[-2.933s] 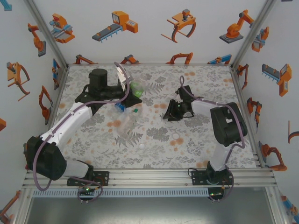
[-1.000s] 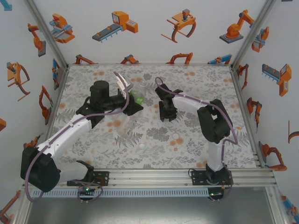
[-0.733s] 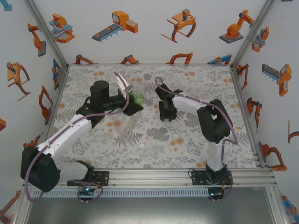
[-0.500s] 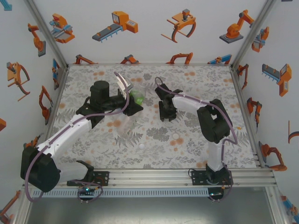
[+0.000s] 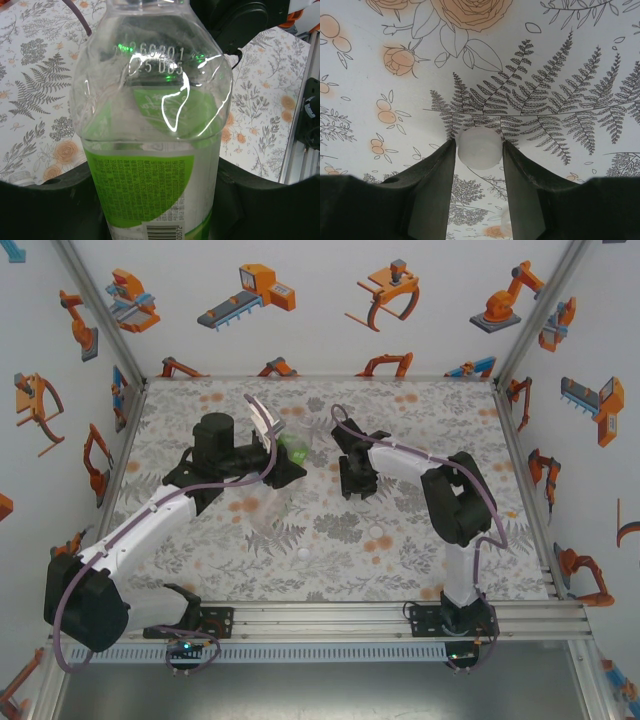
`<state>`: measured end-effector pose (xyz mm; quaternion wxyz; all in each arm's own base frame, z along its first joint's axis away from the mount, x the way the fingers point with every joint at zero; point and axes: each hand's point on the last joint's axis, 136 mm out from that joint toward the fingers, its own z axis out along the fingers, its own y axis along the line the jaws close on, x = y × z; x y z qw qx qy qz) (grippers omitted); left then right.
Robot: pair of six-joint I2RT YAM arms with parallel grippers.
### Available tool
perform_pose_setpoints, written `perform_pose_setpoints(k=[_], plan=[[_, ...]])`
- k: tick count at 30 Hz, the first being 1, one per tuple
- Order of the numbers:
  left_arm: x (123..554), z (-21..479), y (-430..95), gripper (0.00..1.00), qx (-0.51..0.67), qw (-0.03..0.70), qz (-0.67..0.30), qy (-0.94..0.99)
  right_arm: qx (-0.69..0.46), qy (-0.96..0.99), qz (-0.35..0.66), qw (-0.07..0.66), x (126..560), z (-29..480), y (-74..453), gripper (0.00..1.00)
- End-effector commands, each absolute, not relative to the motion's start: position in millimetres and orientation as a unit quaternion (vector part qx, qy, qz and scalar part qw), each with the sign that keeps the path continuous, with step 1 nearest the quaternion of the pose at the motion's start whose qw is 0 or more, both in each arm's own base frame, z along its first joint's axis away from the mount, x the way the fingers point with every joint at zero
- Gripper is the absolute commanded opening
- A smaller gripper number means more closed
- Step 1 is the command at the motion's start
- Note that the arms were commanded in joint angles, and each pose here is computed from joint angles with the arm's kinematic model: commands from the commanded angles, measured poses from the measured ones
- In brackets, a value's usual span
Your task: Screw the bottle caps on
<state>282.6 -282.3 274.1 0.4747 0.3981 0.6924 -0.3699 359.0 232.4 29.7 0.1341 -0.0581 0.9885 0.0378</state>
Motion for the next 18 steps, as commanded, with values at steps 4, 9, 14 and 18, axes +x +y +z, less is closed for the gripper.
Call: perform_pose_setpoints(k=[4,9,14,18], plan=[[282,285,-287,0.03,0.410,0.485,-0.370,0.678,-0.066,0.988,0.022,0.141,365,23,233,0.43],[282,285,-288,0.03,0.411,0.485,-0.371,0.677,-0.069,0.988,0.021,0.138,365,22,233,0.40],[283,284,-288,0.03,0.413,0.484,-0.369,0.677,-0.070,0.988,0.023,0.139,364,24,233,0.31],[279,283,-290,0.02,0.428,0.487,-0.368,0.666,-0.078,0.984,0.032,0.155,366,40,235,0.25]])
